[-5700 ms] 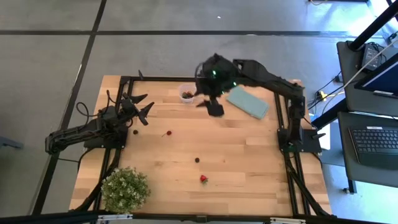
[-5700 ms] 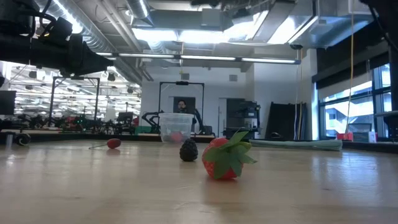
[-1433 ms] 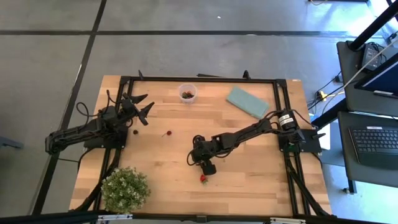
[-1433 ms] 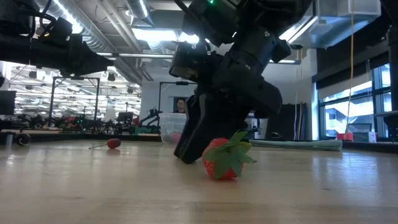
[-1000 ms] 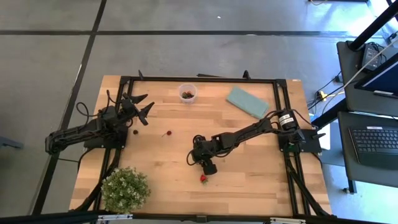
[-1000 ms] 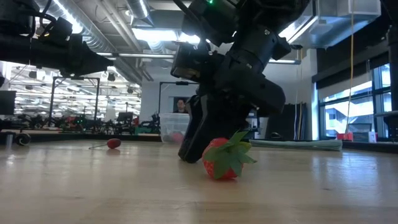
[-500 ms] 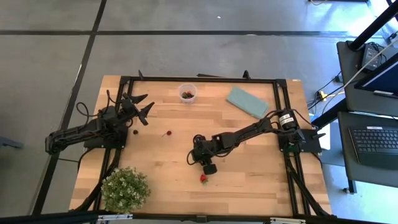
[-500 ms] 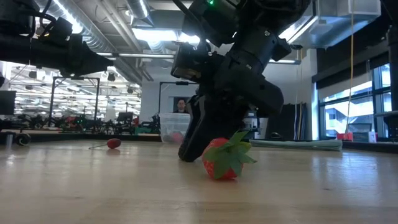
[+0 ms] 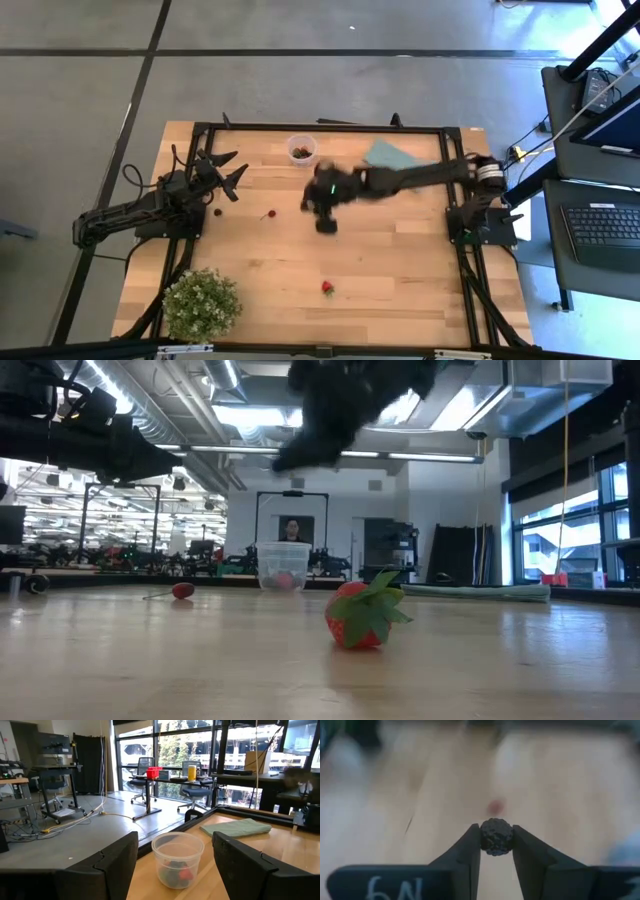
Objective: Pick and placing Produce into tupperware
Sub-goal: Put the black raspberry into the transparent container, then put the red strawberry into the transparent container
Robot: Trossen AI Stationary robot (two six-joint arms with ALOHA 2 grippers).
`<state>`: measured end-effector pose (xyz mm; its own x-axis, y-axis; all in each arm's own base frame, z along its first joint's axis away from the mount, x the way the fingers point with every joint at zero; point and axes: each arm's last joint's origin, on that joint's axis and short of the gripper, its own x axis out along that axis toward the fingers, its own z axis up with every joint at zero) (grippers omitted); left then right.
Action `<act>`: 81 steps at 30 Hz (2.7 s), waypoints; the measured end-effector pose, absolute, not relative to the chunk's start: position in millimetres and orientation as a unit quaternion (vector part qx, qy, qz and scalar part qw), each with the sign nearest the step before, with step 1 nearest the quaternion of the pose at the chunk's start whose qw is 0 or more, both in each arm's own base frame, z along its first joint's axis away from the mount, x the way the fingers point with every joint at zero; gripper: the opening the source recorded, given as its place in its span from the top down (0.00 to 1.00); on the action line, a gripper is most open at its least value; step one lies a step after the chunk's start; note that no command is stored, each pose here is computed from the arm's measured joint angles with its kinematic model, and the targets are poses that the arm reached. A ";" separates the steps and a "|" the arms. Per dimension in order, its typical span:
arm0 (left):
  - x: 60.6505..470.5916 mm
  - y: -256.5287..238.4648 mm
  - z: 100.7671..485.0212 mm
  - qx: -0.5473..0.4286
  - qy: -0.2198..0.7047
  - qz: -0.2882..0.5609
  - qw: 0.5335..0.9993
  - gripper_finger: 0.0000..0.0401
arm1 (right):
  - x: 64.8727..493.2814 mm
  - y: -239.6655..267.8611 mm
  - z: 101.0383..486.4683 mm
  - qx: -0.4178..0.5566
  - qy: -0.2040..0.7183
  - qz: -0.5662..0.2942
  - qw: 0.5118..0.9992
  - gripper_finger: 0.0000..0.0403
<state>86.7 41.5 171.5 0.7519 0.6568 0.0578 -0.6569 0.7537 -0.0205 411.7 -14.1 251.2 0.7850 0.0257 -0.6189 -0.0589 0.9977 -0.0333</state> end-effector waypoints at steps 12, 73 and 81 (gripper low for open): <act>86.7 41.5 171.4 0.001 -0.031 0.351 0.936 0.38 | 424.6 -123.3 347.9 0.041 0.276 -0.123 0.952 0.77; 87.0 41.5 171.1 0.000 -0.029 0.349 0.937 0.38 | 472.6 -194.0 274.1 0.009 0.438 -0.087 0.895 0.58; 87.0 41.5 171.1 0.000 -0.029 0.349 0.937 0.38 | 436.3 -154.5 351.4 -0.023 0.379 -0.063 0.923 0.62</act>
<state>87.0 41.5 171.1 0.7547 0.6539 0.0538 -0.6539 0.7563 -0.0190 436.3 -154.5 351.4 0.7047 -0.1337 -0.6968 0.0991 0.9910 -0.0899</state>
